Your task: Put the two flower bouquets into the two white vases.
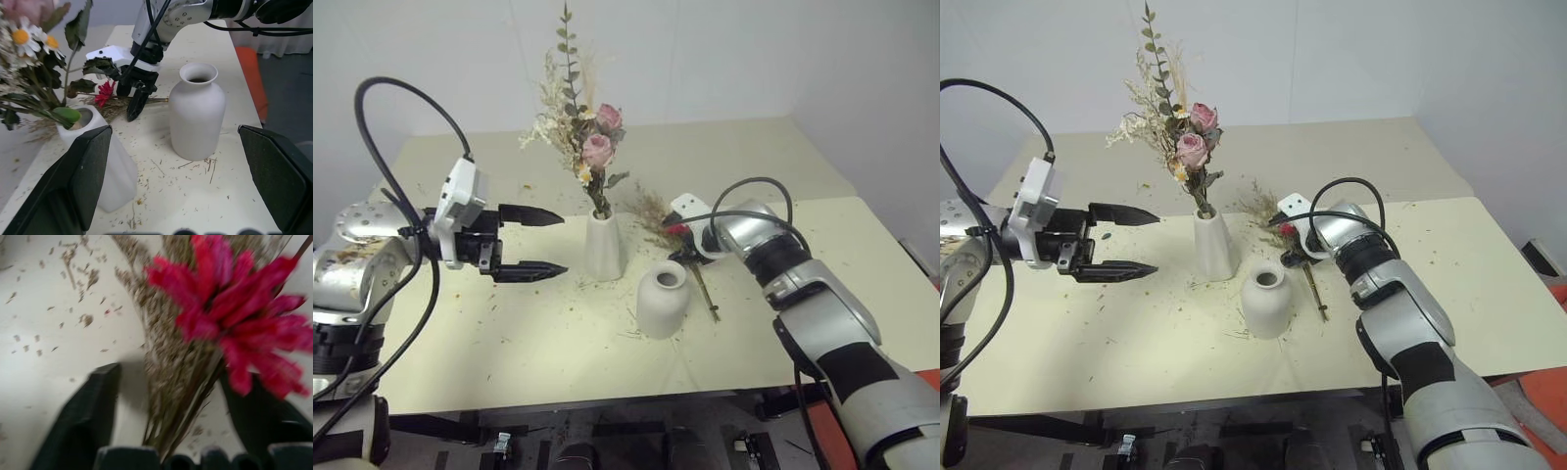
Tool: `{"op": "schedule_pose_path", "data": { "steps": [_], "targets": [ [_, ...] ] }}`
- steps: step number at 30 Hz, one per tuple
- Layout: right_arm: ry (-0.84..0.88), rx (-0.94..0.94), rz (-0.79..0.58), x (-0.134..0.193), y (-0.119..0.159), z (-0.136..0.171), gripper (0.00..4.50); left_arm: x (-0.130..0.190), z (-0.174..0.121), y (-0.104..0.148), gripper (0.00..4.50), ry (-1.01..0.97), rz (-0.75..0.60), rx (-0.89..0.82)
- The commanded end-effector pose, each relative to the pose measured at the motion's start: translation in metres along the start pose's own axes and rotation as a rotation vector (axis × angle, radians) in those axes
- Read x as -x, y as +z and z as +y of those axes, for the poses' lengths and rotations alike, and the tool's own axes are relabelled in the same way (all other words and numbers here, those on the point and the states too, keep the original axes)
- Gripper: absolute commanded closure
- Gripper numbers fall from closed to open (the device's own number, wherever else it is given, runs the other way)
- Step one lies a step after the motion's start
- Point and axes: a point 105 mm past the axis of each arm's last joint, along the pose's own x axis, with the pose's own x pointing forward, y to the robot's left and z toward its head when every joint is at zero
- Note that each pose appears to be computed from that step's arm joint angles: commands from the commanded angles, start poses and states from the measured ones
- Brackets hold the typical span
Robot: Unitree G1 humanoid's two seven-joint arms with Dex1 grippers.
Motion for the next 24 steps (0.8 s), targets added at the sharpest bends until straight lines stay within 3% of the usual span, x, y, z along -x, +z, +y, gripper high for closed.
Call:
{"op": "schedule_pose_path", "data": {
  "steps": [1, 7, 15, 18, 22, 24],
  "targets": [
    [-0.027, 0.008, -0.043, 0.009, 0.010, -0.011, 2.37, 0.007, -0.002, 0.012, 0.00, 0.021, -0.015, -0.051],
    [-0.091, -0.123, -0.106, 0.024, 0.012, -0.036, 4.42, 0.006, 0.000, 0.012, 0.00, 0.022, -0.018, -0.053],
    [-0.177, -0.367, -0.385, 0.077, 0.032, -0.078, 4.47, 0.000, 0.004, 0.011, 0.00, -0.001, -0.030, -0.041],
    [-0.225, -0.415, -0.548, 0.108, 0.040, -0.090, 4.47, -0.001, 0.005, 0.010, 0.00, -0.008, -0.033, -0.033],
    [-0.218, -0.480, -0.869, 0.160, 0.054, -0.084, 4.47, -0.003, 0.005, 0.009, 0.00, -0.043, -0.047, 0.006],
    [-0.196, -0.470, -0.959, 0.172, 0.055, -0.076, 4.47, -0.003, 0.004, 0.009, 0.00, -0.064, -0.046, 0.022]
  ]
}}
